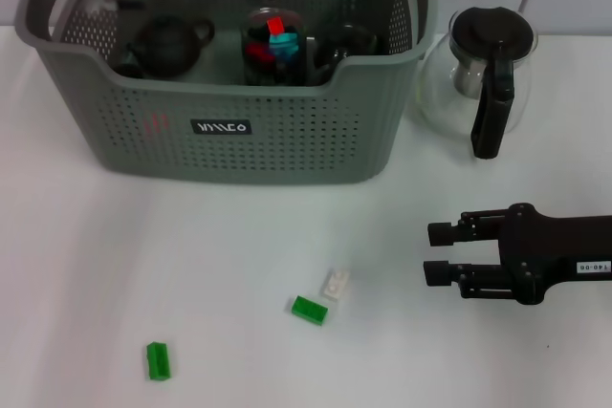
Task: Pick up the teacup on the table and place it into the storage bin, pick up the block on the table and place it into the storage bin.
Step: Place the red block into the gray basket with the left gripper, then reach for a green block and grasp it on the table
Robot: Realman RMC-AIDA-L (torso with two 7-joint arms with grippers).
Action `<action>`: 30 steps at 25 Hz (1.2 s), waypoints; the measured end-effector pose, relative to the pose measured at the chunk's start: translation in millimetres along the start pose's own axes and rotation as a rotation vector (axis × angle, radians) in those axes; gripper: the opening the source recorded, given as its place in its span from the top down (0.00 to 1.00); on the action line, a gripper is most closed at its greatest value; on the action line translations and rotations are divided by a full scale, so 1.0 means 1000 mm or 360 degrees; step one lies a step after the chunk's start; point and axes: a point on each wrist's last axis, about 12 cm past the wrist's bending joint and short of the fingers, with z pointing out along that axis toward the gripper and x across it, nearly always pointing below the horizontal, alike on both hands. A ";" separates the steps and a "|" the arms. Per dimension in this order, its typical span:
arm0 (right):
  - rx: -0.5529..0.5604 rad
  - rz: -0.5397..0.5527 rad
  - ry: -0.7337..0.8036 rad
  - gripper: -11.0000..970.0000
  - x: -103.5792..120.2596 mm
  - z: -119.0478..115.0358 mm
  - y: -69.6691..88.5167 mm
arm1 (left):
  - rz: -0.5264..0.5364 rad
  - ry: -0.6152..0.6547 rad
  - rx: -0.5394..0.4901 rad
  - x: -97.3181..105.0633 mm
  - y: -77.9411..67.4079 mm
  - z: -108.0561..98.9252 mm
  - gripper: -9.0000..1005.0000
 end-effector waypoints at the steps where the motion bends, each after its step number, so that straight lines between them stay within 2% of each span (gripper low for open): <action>1: 0.0000 0.0000 0.0000 0.37 0.000 0.000 0.000 | 0.0021 0.0047 -0.0005 0.002 -0.002 0.006 0.81; 4: 0.0001 -0.0001 0.0000 0.37 0.000 0.000 0.000 | 0.0086 0.0189 -0.0001 0.005 -0.008 0.026 0.81; 8: 0.0007 -0.0003 -0.0004 0.37 -0.001 -0.002 -0.001 | 0.0106 0.0308 -0.0009 0.004 -0.009 0.038 0.81; 19: 0.0009 -0.0006 -0.0006 0.37 0.000 -0.002 -0.001 | -0.0028 0.0322 -0.0059 -0.001 0.001 0.035 0.81; 25: 0.0015 0.0003 -0.0011 0.37 0.002 -0.003 0.000 | -0.0078 0.0269 -0.0054 -0.003 0.001 0.021 0.59; 27: 0.0017 0.0004 -0.0014 0.37 0.002 -0.003 0.000 | -0.0131 0.0170 -0.0065 -0.008 0.002 0.009 0.51; 30: 0.0020 0.0005 -0.0018 0.37 0.002 -0.004 0.000 | -0.0265 -0.0066 -0.0043 -0.019 0.004 -0.023 0.39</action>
